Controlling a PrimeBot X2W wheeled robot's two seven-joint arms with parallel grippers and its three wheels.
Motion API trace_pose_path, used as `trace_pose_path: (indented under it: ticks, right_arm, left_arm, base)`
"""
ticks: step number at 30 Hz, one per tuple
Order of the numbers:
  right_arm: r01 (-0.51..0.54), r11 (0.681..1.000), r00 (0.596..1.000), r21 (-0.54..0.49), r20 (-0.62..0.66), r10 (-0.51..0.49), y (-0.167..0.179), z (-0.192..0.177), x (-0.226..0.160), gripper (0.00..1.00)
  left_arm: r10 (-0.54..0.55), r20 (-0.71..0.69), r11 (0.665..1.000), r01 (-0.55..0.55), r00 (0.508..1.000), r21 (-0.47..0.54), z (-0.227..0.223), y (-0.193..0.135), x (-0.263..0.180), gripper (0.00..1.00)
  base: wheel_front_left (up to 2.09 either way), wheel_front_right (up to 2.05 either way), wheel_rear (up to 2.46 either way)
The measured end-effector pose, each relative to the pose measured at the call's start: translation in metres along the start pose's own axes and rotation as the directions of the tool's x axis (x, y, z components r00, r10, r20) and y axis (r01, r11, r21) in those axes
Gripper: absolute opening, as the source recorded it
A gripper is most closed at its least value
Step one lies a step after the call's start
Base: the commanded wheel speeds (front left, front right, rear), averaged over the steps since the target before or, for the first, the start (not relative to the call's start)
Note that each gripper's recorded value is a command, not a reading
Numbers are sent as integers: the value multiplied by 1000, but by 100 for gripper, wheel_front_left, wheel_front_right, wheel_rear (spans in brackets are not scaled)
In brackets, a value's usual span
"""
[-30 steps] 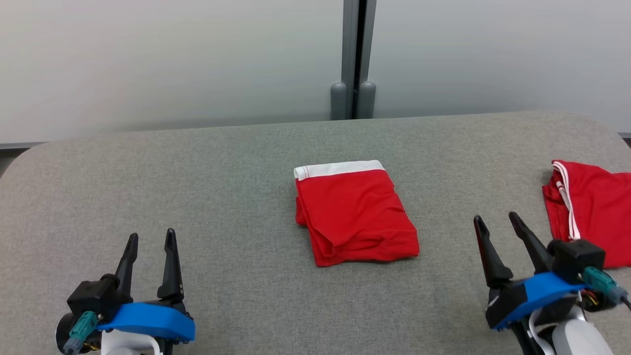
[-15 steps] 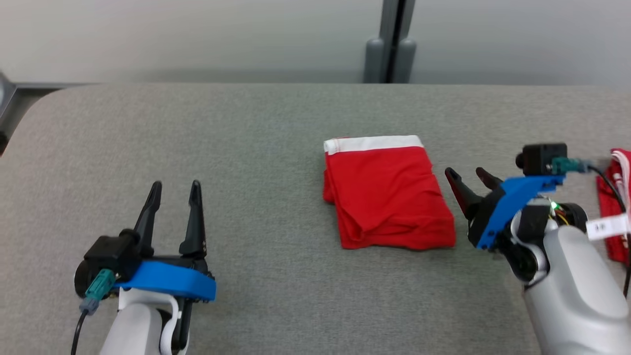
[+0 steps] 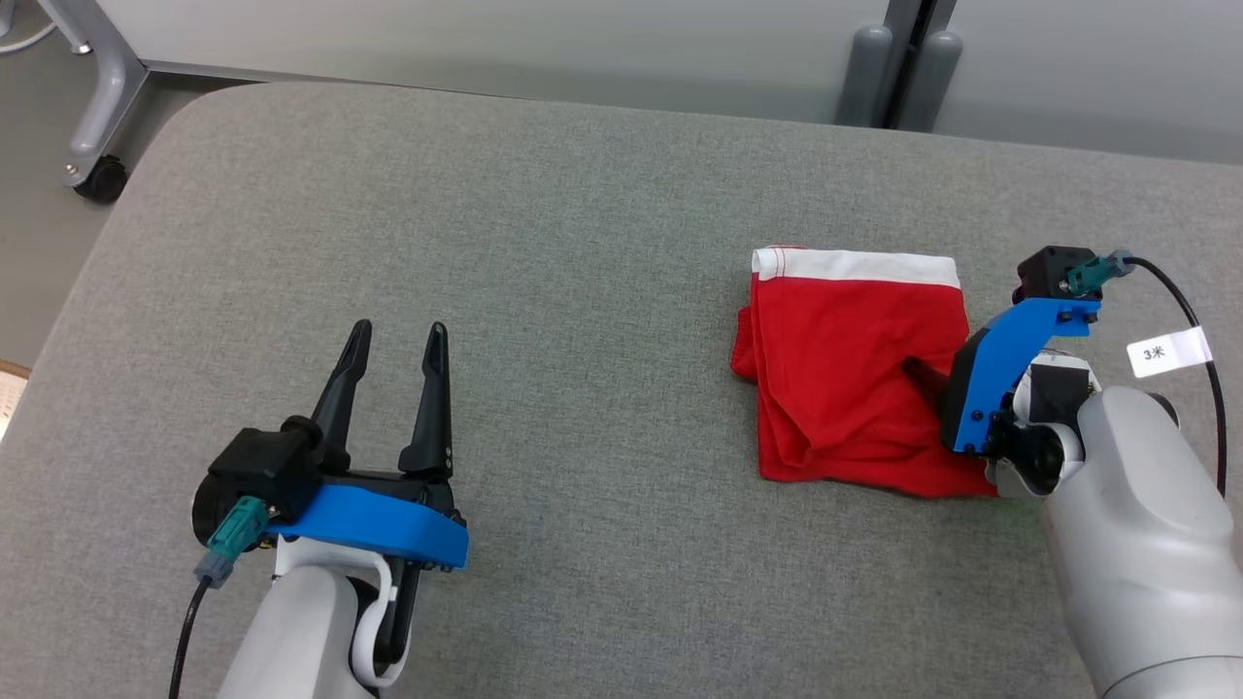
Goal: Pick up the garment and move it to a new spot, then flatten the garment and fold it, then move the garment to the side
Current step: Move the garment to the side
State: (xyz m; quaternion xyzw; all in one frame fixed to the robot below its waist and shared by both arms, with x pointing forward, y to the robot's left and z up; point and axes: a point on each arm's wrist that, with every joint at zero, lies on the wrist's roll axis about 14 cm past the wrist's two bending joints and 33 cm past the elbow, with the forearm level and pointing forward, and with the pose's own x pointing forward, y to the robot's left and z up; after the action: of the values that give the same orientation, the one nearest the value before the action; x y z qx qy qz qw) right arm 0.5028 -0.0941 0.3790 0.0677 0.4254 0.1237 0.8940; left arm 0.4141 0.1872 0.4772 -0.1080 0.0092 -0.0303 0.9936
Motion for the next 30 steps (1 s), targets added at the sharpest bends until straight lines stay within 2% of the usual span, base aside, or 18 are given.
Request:
trace_pose_path:
  ticks: [3,4,5,6,12,18,24,30]
  right_arm:
    - [6,1000,999,-17,-53,-7,4,-6,2,100]
    - [0,1000,998,-10,-61,0,6,-6,2,78]
    - [-9,1000,998,-3,-64,9,10,-6,2,14]
    - [-16,1000,997,-19,-74,14,14,-7,1,0]
    - [-28,991,998,-132,-51,21,24,4,-6,0]
    - [29,950,999,-311,21,-24,9,43,-34,0]
    - [118,908,993,-403,69,-98,-36,68,-77,0]
    - [239,881,971,-408,121,-207,-96,78,-118,0]
  left_arm:
    - [-1,0,1000,1,1000,-6,0,-2,-2,100]
    - [-1,1,1000,1,1000,-8,0,-2,-2,100]
    - [-2,0,1000,2,1000,-9,0,-2,-2,100]
    - [-4,0,1000,4,1000,-10,0,-3,-1,100]
    - [-31,-4,999,31,1000,-22,-3,-13,5,100]
    - [-78,-12,996,77,997,-42,-10,-29,18,100]
    - [-167,-22,984,165,986,-69,-22,-63,38,100]
    - [-265,-26,961,262,964,-86,-32,-99,58,100]
  base:
    - [0,0,0]
    - [0,0,0]
    - [0,0,0]
    - [0,0,0]
    - [0,0,0]
    - [0,0,0]
    - [0,0,0]
    - [0,0,0]
